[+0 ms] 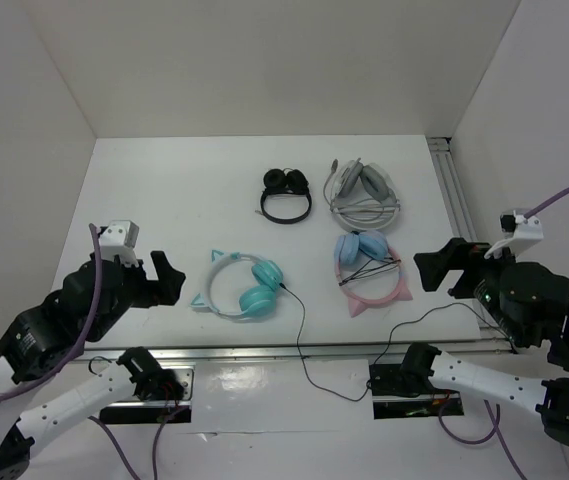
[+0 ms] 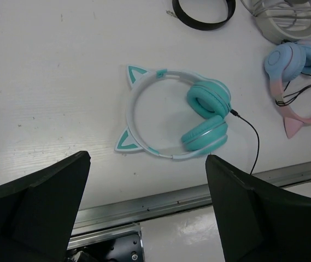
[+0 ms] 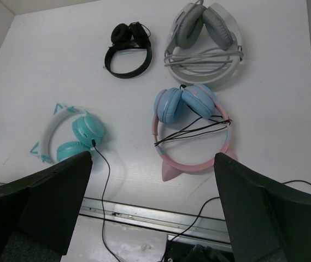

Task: Wrap the headphones

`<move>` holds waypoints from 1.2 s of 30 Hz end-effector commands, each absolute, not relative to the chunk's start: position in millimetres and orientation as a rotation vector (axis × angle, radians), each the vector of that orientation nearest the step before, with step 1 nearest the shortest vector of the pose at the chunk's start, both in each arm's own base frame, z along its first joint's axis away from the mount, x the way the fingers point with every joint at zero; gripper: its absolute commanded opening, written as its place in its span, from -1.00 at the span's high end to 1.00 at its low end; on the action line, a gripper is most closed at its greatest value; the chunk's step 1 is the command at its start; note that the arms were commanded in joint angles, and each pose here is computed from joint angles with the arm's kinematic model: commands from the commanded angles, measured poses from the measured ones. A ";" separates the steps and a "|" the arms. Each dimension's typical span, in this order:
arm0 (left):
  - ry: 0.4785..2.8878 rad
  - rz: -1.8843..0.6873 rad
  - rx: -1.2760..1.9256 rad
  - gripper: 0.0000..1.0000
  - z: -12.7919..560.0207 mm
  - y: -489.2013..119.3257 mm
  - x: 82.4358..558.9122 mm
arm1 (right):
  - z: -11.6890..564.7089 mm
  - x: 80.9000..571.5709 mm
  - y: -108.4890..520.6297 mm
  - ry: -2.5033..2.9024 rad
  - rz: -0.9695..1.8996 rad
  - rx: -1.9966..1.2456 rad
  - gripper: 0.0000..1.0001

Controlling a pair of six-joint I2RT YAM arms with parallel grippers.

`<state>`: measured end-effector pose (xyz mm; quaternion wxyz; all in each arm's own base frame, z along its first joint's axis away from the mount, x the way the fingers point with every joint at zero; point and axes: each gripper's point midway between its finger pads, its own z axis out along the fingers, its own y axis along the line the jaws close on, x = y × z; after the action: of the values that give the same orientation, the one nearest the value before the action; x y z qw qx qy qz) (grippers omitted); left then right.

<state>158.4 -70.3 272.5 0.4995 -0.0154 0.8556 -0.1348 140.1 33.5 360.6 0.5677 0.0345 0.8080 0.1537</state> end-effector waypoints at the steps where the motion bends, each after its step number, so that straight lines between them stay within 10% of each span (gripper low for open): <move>1: 2.037 -0.389 0.005 -1.00 280.1 -79.6 157.9 | 366.9 138.7 29.5 1.871 0.382 0.098 -1.00; 19: 2.532 -0.098 0.277 -1.00 167.5 -156.8 229.1 | 306.8 130.6 132.8 1.902 0.755 -0.189 -1.00; 36: 2.873 0.057 0.107 -1.00 50.1 -97.2 253.8 | 341.2 111.3 120.0 1.750 0.889 -0.212 -1.00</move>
<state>256.0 -99.4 66.7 0.1546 0.0316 0.9870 0.0293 112.7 119.0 316.3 0.5295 -0.0872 0.7666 0.3526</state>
